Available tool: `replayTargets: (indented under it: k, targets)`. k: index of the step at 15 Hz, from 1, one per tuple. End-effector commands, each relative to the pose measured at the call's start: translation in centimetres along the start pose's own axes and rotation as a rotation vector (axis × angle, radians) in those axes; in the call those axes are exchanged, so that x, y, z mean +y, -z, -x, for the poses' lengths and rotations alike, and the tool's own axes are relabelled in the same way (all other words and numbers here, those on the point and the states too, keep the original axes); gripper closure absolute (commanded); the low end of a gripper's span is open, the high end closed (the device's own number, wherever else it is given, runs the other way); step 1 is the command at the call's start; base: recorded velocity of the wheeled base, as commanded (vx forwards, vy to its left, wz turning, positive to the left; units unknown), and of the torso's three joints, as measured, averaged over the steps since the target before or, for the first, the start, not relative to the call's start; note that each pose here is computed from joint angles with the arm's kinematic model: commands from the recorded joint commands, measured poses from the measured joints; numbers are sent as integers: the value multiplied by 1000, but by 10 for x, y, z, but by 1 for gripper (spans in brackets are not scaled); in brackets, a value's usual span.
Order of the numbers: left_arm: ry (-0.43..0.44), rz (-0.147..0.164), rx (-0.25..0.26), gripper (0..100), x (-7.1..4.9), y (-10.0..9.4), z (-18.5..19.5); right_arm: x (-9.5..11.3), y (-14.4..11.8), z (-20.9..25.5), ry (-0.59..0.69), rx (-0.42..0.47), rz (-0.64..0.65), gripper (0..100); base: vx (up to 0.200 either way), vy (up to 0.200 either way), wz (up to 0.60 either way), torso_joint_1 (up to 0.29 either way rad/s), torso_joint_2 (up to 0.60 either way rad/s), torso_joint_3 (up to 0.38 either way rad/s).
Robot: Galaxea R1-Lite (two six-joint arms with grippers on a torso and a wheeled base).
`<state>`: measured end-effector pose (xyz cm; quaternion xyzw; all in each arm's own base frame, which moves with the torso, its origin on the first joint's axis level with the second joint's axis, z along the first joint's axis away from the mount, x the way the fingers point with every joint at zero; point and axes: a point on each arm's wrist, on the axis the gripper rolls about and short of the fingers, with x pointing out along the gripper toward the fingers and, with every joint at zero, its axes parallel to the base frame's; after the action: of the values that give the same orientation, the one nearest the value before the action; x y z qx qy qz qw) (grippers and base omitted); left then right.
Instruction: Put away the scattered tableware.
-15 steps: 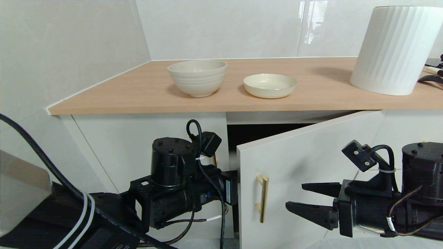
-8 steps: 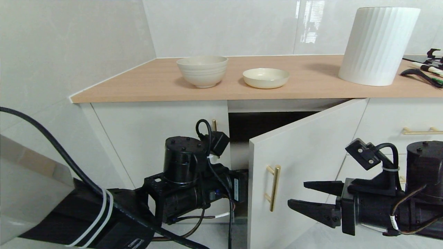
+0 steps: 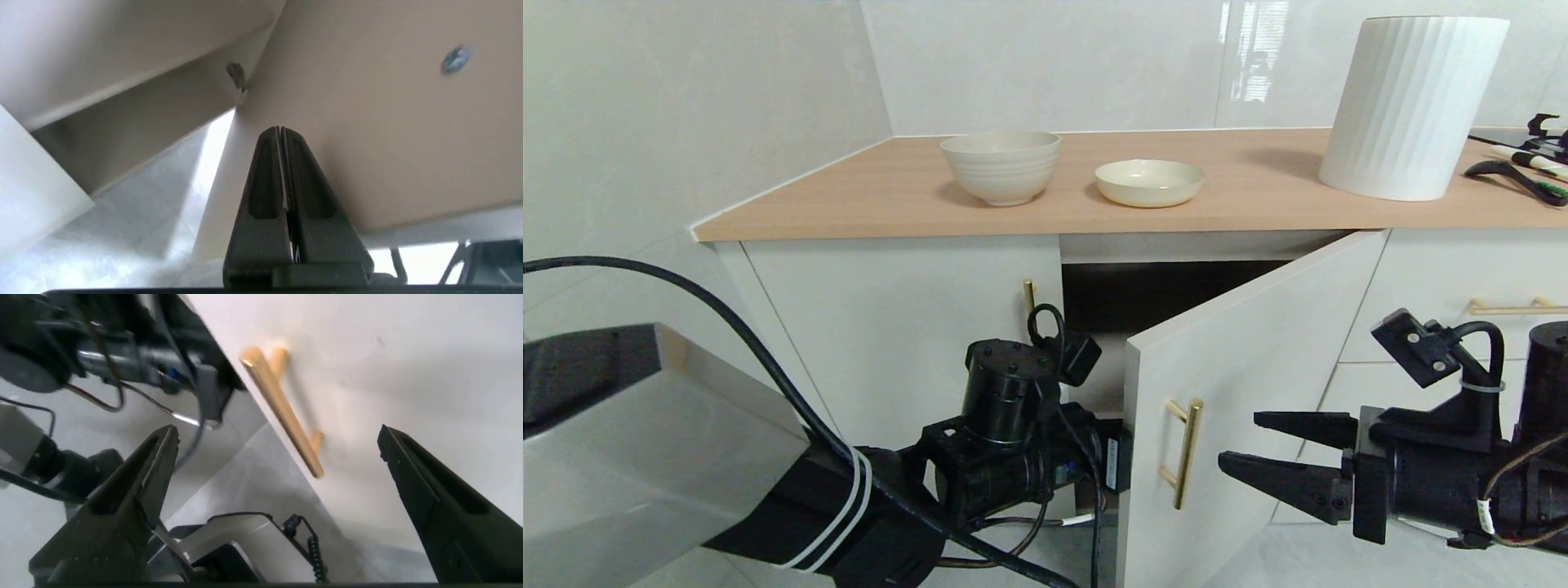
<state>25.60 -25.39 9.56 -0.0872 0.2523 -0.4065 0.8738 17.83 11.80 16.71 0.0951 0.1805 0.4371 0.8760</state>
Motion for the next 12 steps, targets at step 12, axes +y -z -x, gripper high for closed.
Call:
replayTargets:
  k: [12]
  targets:
    - [59,-24,73,100,-27,12,-24,21,-24,37,-35,-166,74,0,-17,0,0,0,0,1]
